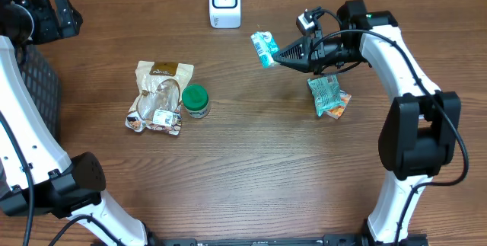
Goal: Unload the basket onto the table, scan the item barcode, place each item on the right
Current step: 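Lift the teal pack and hold it up to the scanner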
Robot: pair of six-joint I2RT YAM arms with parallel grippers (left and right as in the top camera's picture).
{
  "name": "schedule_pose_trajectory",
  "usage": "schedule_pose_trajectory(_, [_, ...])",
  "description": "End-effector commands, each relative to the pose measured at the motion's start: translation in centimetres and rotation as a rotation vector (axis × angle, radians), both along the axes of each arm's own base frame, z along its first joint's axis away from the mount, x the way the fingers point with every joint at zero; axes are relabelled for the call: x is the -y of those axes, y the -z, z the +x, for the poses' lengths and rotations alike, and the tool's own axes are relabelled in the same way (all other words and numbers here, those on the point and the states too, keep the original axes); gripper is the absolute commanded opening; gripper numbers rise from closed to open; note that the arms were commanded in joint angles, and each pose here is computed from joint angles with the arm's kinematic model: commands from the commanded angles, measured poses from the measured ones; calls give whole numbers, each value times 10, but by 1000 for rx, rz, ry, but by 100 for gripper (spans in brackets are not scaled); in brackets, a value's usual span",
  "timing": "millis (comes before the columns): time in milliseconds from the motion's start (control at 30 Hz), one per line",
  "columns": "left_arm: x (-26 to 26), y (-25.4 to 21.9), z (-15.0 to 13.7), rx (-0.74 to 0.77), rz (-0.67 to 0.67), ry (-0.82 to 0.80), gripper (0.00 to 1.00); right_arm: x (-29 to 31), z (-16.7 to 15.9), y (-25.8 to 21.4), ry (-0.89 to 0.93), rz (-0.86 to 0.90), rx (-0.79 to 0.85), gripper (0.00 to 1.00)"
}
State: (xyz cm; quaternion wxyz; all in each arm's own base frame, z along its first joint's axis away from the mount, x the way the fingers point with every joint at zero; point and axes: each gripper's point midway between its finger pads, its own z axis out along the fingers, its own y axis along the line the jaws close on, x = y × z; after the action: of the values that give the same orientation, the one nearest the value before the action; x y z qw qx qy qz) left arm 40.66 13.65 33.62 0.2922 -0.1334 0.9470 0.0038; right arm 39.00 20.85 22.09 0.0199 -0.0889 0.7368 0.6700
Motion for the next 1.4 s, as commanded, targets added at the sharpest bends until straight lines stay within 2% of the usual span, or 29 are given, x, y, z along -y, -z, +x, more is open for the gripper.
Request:
schedule_pose_trajectory(0, [4,-13,-3,34,19,17,100,0,-9,-44,-5,55,102,4])
schedule_pose_trajectory(933, [4,-13,-3,34,19,17,100,0,-9,-43,-5,49,100,4])
schedule_pose_trajectory(1033, [4,-13,-3,34,19,17,100,1,-7,-28,3,-40,95,4])
schedule_pose_trajectory(1233, [4,-13,-3,34,19,17,100,11,11,27,93,-438,20,4])
schedule_pose_trajectory(1333, [4,-13,-3,34,19,17,100,12,22,32,142,-585,47,4])
schedule_pose_trajectory(1367, [4,-13,-2,34,20,17,100,11,34,26,193,-690,98,4])
